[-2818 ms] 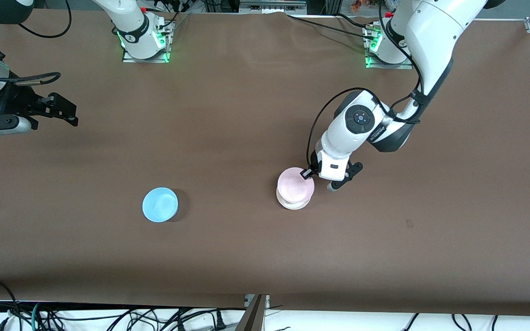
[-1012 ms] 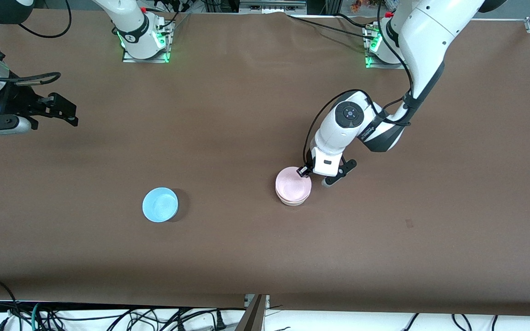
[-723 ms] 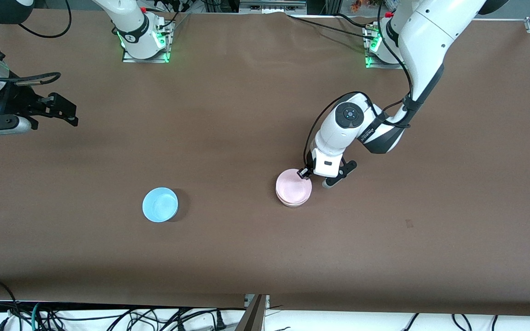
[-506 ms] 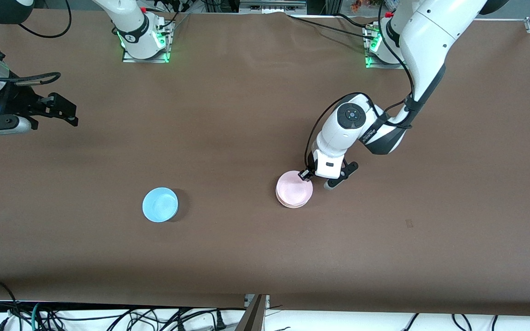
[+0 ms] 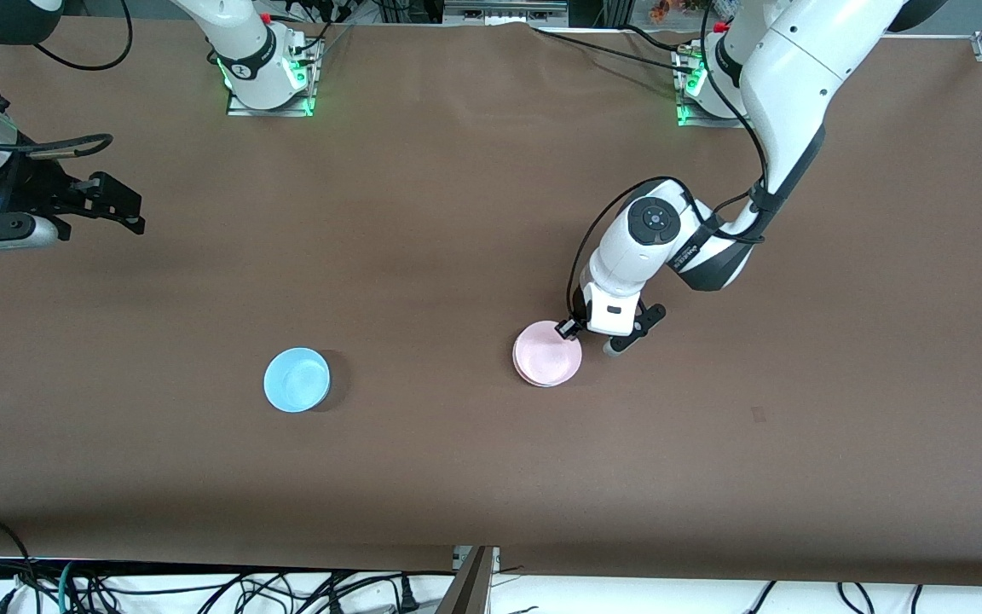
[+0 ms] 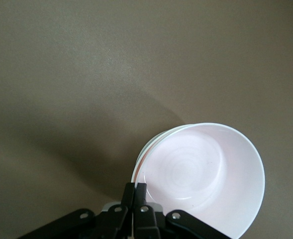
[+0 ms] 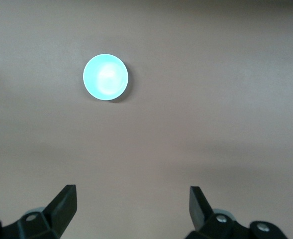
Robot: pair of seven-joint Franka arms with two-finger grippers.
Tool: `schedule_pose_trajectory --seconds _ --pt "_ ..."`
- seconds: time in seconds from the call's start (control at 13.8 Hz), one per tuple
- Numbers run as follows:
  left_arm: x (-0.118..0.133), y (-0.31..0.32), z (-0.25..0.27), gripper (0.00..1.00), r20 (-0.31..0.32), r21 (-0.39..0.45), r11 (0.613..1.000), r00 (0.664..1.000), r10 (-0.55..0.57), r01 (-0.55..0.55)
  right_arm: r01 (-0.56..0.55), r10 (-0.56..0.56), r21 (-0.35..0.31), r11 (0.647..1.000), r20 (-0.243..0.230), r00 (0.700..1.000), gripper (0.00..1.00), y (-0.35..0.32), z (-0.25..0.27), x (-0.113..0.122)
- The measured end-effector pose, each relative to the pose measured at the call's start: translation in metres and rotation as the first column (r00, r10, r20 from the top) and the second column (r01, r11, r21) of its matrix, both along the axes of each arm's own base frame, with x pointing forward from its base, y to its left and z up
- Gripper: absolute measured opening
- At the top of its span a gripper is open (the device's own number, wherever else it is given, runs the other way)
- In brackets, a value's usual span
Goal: Stack pink and blue bowls on white bowl
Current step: 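Open the left gripper and release the pink bowl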
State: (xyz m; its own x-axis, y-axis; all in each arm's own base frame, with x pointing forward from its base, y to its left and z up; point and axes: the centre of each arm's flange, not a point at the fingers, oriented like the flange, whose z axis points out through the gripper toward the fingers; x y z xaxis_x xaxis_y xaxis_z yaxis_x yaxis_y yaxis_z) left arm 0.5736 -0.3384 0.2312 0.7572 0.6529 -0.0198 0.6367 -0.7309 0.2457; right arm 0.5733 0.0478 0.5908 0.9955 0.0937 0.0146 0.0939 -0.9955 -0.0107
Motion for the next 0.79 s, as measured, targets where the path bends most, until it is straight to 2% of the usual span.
schedule_pose_trajectory --seconds 0.07,0.43,0.51,0.58,0.72,0.79 --pt "0.001 0.000 0.001 0.06 0.004 -0.002 1.000 1.000 0.002 -0.002 0.000 0.000 0.000 1.000 0.000 1.000 1.00 0.000 0.000 0.000" --pt "0.015 0.001 0.016 0.54 0.029 -0.017 0.999 0.999 0.034 -0.033 0.000 0.000 0.000 1.000 0.000 1.000 1.00 0.000 0.000 0.000" --pt "0.018 0.001 0.020 0.54 0.027 -0.011 0.999 0.999 0.037 -0.037 0.000 0.000 0.000 1.000 0.000 1.000 1.00 0.000 0.000 0.000" --pt "0.022 0.002 0.023 0.49 0.023 -0.002 0.999 0.999 0.040 -0.040 0.000 0.000 0.000 1.000 0.000 1.000 1.00 0.000 0.000 0.000" --pt "0.026 0.002 0.028 0.23 0.018 0.009 0.999 0.999 0.043 -0.044 0.000 0.000 0.000 1.000 0.000 1.000 1.00 0.000 0.000 0.000" --pt "0.025 0.002 0.028 0.13 0.014 0.012 0.999 0.999 0.042 -0.042 0.000 0.000 0.000 1.000 0.000 1.000 1.00 0.000 0.000 0.000"
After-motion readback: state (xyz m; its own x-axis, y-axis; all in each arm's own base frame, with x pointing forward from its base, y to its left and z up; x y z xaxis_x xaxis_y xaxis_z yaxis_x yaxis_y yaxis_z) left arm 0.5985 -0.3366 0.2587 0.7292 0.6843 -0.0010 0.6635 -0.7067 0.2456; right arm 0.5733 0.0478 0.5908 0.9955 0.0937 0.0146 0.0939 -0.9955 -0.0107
